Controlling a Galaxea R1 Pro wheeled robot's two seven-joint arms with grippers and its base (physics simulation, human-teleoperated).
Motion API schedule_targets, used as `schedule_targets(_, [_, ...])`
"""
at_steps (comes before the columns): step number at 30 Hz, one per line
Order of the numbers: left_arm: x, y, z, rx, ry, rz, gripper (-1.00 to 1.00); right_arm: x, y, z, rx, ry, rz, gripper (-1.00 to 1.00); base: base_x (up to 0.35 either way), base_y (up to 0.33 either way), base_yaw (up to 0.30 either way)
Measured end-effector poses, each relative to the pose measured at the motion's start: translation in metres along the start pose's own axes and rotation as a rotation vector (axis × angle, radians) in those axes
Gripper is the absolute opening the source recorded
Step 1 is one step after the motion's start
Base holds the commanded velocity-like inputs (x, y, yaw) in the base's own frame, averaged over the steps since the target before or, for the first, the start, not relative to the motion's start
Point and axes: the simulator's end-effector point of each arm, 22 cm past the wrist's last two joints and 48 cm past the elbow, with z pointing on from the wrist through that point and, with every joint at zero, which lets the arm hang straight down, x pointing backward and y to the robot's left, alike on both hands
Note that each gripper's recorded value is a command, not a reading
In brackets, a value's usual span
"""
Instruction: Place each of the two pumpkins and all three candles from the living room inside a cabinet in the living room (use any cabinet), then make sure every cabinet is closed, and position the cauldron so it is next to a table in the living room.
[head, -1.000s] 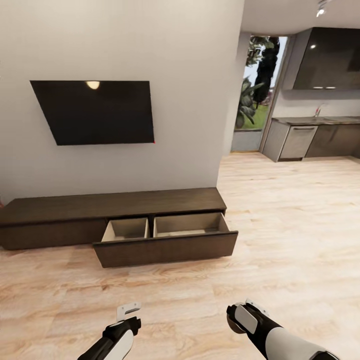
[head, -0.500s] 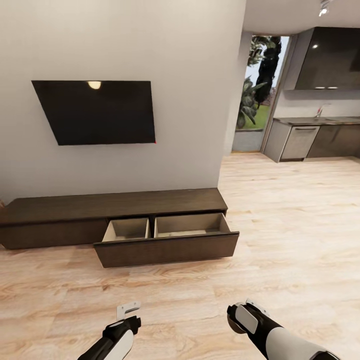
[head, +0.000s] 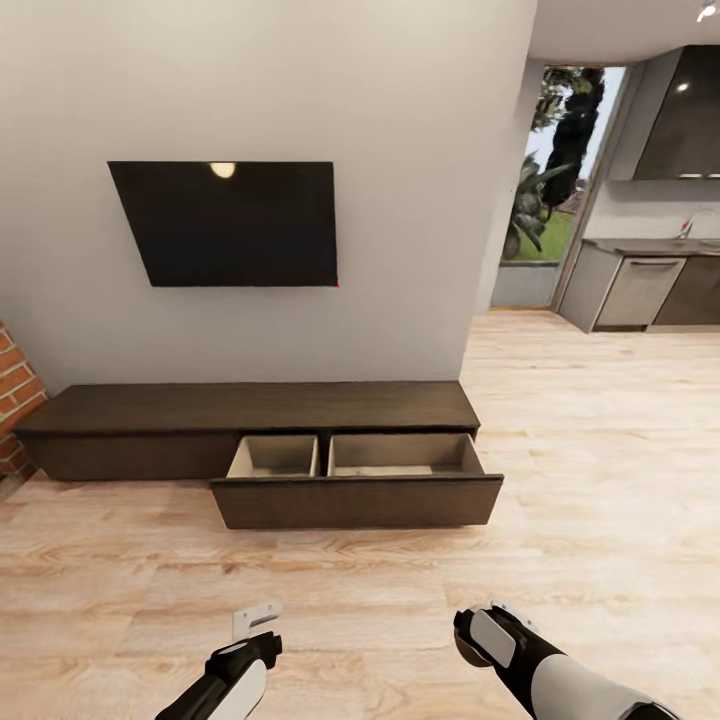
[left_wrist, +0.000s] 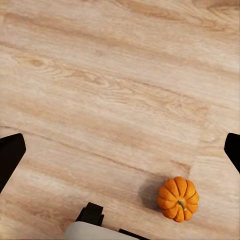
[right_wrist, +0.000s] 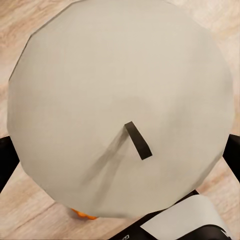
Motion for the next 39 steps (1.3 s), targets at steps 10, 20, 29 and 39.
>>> schedule_targets(10, [0.0000,-0.0001,0.0000,0.000,0.000,0.000,1.00,-0.0003,0.0004,-0.0001,-0.001,-0.001,0.000,-1.00,0.002,-0.110,0.011])
schedule_targets(20, [0.0000,-0.0001,-0.0001,0.001,0.000,0.000,1.00,-0.0003,0.0003,-0.0002,-0.001,-0.001,0.000,-1.00,0.052,-0.080,0.001])
schedule_targets(29, [0.0005,-0.0001,0.0002,0.000,0.002,-0.001,1.00,-0.0001,-0.0003,0.0003,0.000,0.000,-0.001,-1.00,0.025,-0.044,0.082])
schedule_targets(39, [0.0006,-0.0001,0.0003,0.000,0.002,-0.001,1.00,0.0001,0.0002,0.0002,0.000,0.000,0.000,-1.00,0.000,-0.084,0.003])
